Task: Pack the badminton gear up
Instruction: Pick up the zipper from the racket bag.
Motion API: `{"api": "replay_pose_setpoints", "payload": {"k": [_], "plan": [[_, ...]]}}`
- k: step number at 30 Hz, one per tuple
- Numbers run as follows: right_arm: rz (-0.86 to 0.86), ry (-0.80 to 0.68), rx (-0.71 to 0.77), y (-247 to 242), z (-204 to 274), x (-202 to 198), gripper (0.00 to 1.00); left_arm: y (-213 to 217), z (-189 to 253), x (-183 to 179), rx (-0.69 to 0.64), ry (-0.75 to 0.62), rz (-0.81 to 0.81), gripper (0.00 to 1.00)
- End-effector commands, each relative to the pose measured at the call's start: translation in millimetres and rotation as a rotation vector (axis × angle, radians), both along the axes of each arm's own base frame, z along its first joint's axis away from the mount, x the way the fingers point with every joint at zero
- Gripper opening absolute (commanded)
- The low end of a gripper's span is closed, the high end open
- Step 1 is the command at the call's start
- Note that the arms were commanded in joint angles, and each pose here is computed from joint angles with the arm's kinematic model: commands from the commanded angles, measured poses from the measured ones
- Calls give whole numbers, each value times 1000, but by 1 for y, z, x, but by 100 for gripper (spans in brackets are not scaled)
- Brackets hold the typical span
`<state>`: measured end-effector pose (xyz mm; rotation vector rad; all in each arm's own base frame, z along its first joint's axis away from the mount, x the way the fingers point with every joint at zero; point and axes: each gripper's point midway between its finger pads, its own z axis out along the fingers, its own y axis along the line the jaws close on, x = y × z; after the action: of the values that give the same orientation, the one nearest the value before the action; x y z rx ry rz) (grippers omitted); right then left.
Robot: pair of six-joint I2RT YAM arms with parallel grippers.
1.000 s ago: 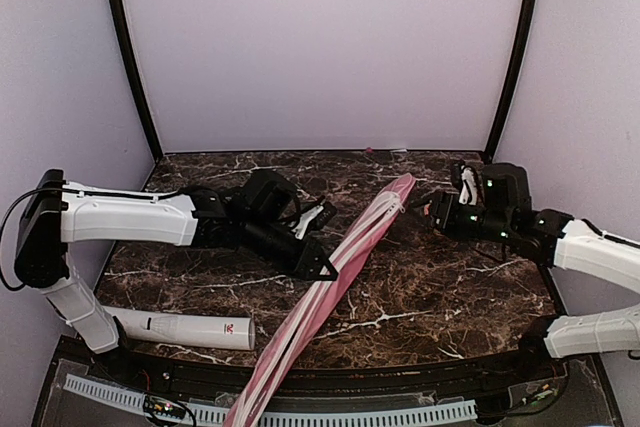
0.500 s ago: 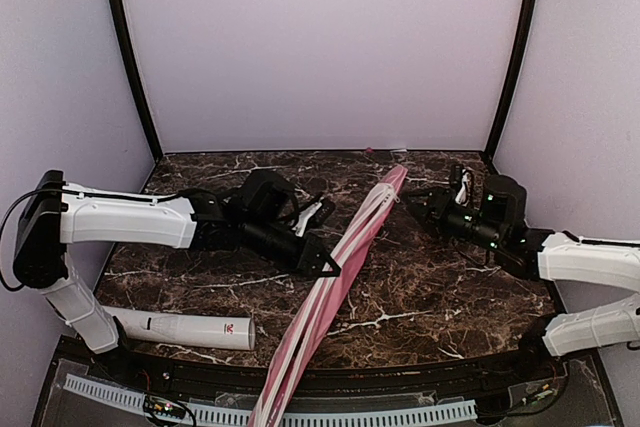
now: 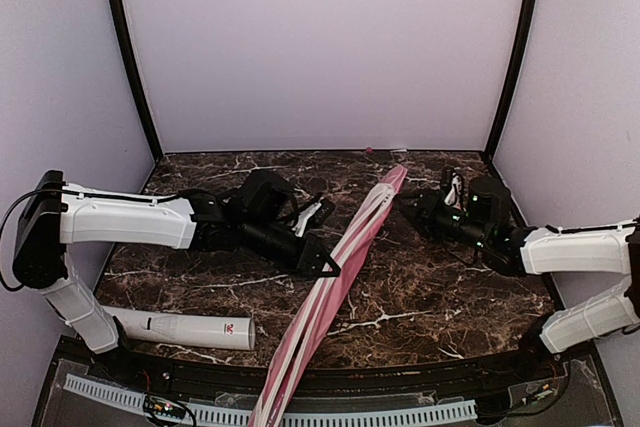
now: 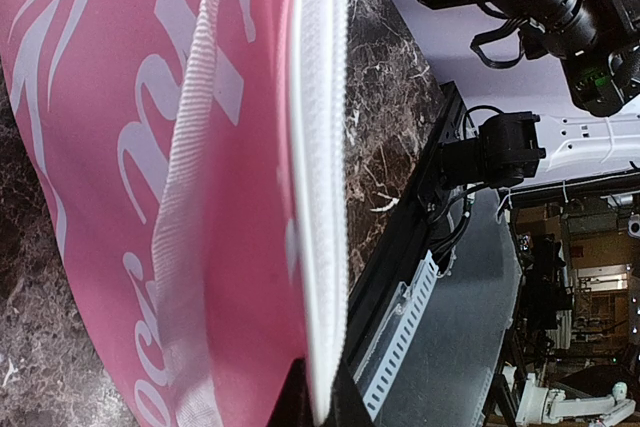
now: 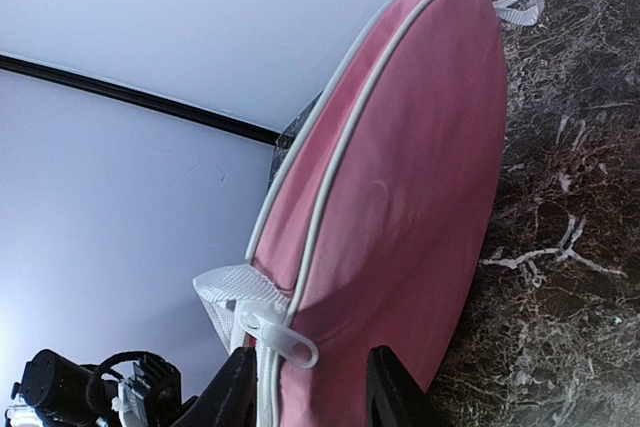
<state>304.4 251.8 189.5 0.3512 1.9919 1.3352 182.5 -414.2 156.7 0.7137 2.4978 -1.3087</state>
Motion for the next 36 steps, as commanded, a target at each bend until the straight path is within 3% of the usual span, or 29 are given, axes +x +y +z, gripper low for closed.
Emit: {"api": "replay_pose_setpoints", "payload": {"k": [1,19,23,36], "plan": [[0,-89,62,7,31,11,36,-6,38,-3,-114,-52,-24,0],[-11,-102,57,10,31,19,12,-7,38,-3,-119,-52,-33,0],[-3,-112,56,11,33,19,0,-7,37,-3,-119,-53,-34,0],[75,-170,8,24,47,-3,0,-14,40,5,-141,-66,-12,0]]}}
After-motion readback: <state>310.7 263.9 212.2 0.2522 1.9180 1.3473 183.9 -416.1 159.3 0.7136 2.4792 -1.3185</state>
